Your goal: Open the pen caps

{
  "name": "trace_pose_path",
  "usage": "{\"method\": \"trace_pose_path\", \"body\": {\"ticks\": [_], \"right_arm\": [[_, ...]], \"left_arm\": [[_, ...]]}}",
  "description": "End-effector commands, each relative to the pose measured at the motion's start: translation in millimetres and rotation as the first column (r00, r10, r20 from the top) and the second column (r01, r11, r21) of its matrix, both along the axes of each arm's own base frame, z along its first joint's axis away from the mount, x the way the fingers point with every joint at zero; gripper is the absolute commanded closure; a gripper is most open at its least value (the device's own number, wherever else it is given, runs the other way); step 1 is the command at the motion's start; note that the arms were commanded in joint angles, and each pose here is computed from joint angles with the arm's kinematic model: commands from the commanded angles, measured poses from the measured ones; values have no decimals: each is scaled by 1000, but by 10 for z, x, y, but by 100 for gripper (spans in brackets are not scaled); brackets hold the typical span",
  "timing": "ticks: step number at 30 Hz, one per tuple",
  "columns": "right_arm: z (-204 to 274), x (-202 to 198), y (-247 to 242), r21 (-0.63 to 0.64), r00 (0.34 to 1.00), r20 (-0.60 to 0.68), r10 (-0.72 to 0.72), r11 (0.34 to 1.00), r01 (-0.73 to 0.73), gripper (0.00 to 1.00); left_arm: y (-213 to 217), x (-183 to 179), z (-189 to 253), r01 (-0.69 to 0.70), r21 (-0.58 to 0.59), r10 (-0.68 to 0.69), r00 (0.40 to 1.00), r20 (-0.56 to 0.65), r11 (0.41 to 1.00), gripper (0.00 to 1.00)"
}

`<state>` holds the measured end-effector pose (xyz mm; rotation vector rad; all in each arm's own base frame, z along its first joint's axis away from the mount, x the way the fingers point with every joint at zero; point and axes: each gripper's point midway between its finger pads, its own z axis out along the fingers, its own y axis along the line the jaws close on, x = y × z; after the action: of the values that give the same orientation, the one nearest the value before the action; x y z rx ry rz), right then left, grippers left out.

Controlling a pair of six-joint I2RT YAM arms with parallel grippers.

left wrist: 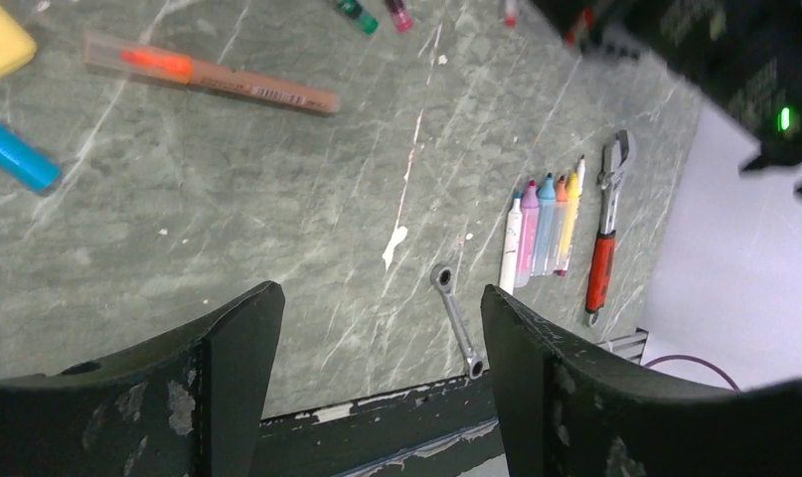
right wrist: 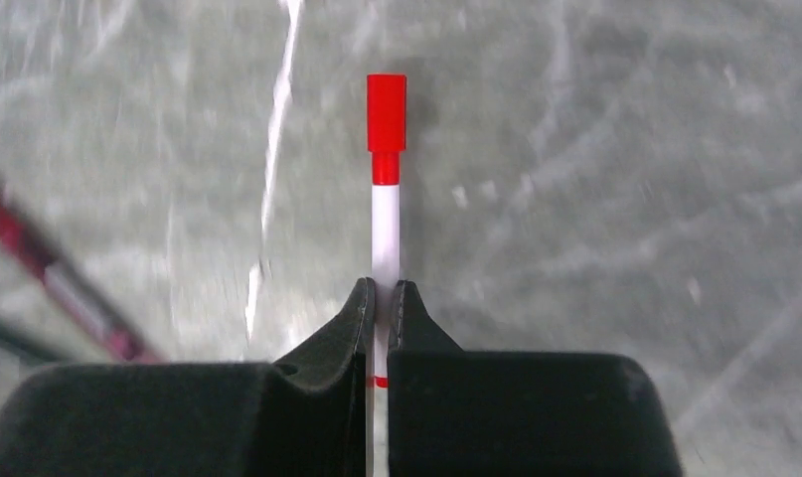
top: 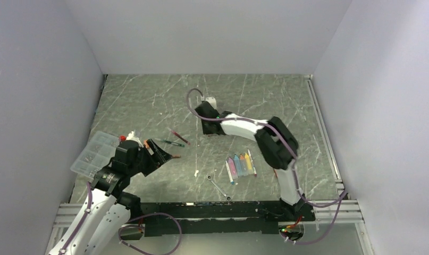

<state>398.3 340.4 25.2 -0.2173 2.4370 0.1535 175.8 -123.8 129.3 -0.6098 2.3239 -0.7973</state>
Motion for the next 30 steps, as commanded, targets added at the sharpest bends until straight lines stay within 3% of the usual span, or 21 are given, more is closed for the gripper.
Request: {"method": "trace_pose_path", "body": {"ticks": [1, 5, 9, 14, 19, 24, 30], "right_arm": [[1007, -258, 110, 254, 972, 215, 92, 956, -147, 100], [1633, -902, 109, 361, 907, 365, 211, 866, -347, 100], [1857, -1560, -94, 426, 867, 426, 258, 789, -444, 100], [2080, -2103, -362, 574, 852, 471, 230, 653, -494, 100], [2255, -2327, -556, 648, 846, 500, 186, 568, -508, 100], [2290, -2369, -589, 671, 849, 501, 170, 543, -505, 100], [2289, -2368, -542, 683, 852, 496, 170, 529, -504, 100]], "left_arm": [[-117, 219, 463, 24, -78, -10, 984, 175, 997, 22], [-438, 336, 937, 200, -206, -104, 910, 401, 958, 20], [-648, 413, 1351, 343, -248, -150, 809, 569, 906, 18], [-889, 490, 1523, 490, -226, -249, 724, 643, 842, 22], [-1178, 542, 1591, 589, -219, -315, 667, 675, 778, 26], [-1580, 414, 1634, 682, -158, -413, 593, 692, 715, 29], [-1756, 348, 1648, 690, -132, -431, 577, 694, 712, 33]]}}
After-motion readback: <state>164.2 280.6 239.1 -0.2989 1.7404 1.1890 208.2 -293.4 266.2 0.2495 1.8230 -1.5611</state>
